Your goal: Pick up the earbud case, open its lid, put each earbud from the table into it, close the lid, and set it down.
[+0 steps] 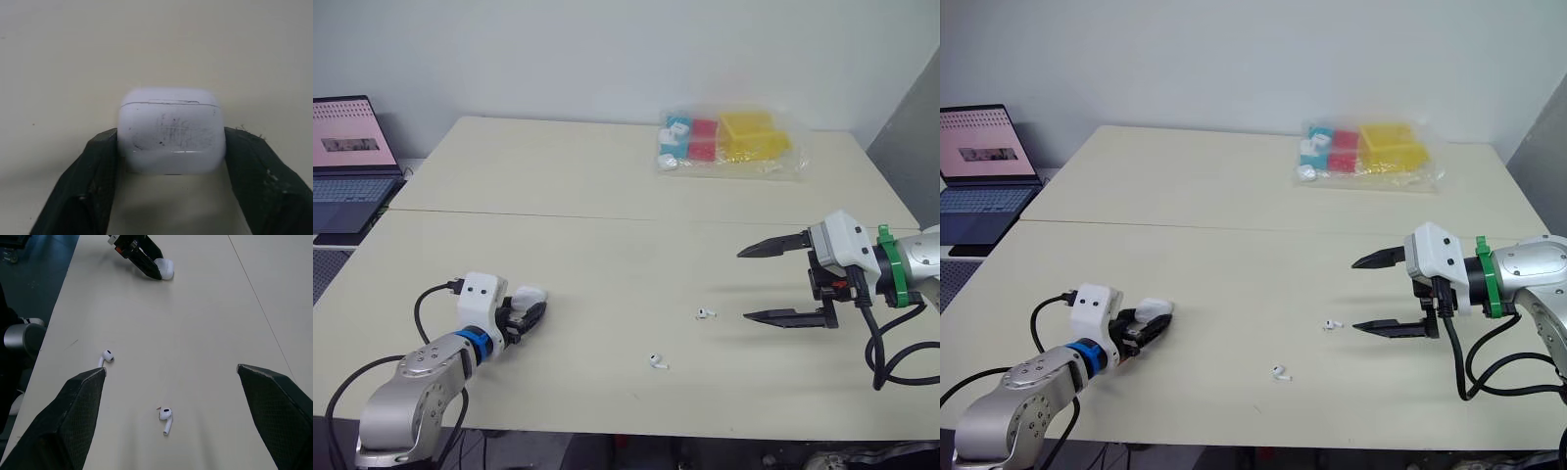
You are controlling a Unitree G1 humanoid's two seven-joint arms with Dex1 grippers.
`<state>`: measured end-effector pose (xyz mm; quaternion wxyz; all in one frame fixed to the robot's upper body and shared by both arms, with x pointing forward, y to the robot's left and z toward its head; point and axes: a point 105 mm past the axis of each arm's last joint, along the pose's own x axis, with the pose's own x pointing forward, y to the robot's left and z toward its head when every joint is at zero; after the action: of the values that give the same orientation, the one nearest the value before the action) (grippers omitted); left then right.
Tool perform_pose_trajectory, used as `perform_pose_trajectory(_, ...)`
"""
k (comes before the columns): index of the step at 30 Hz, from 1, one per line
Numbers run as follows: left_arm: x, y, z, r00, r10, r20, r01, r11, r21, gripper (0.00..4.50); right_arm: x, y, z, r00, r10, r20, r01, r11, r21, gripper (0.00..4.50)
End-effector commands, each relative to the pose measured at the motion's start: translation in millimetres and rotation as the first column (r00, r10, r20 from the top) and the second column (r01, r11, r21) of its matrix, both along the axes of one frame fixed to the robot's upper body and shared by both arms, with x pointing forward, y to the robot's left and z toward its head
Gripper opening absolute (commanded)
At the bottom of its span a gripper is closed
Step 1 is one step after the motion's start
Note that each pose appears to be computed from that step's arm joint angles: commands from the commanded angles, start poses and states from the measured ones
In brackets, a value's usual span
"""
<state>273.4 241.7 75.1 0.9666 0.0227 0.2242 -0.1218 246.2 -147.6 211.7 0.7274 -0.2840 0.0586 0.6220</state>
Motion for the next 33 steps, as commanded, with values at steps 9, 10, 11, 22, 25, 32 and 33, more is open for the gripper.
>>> perform_pose_trajectory(9, -11, -61, 3, 0.896, -0.443, 0.035, 0.440, 0.895, 0.067, 2.76, 0, 1, 8, 0.999, -0.052, 0.008, 0.051, 0.998, 0.021, 4.50)
perform_pose_trajectory(10, -13, -71, 6, 0.862, -0.504, 0.056, 0.499, 0.863, 0.077, 2.76, 0, 0, 6, 0.997, -0.072, -0.013, 0.073, 0.997, 0.021, 4.50)
perform_pose_trajectory(11, -14, -76, 8, 0.844, -0.532, 0.067, 0.527, 0.846, 0.083, 2.76, 0, 0, 6, 0.996, -0.085, -0.026, 0.085, 0.996, 0.020, 4.50)
perform_pose_trajectory(22, -9, -160, 58, 0.368, -0.847, 0.383, 0.758, 0.512, 0.404, 2.76, -7, 33, -19, 0.829, -0.270, -0.490, 0.391, 0.906, 0.163, 4.50)
perform_pose_trajectory(25, -9, -168, 65, 0.274, -0.865, 0.420, 0.737, 0.469, 0.486, 2.76, -5, 53, -29, 0.777, -0.248, -0.579, 0.422, 0.887, 0.188, 4.50)
perform_pose_trajectory(32, -8, -177, 74, 0.171, -0.864, 0.473, 0.705, 0.443, 0.554, 2.76, 1, 74, -39, 0.646, -0.206, -0.735, 0.513, 0.831, 0.217, 4.50)
perform_pose_trajectory(33, -9, -177, 75, 0.157, -0.866, 0.474, 0.702, 0.436, 0.564, 2.76, 2, 76, -41, 0.630, -0.206, -0.749, 0.524, 0.824, 0.215, 4.50)
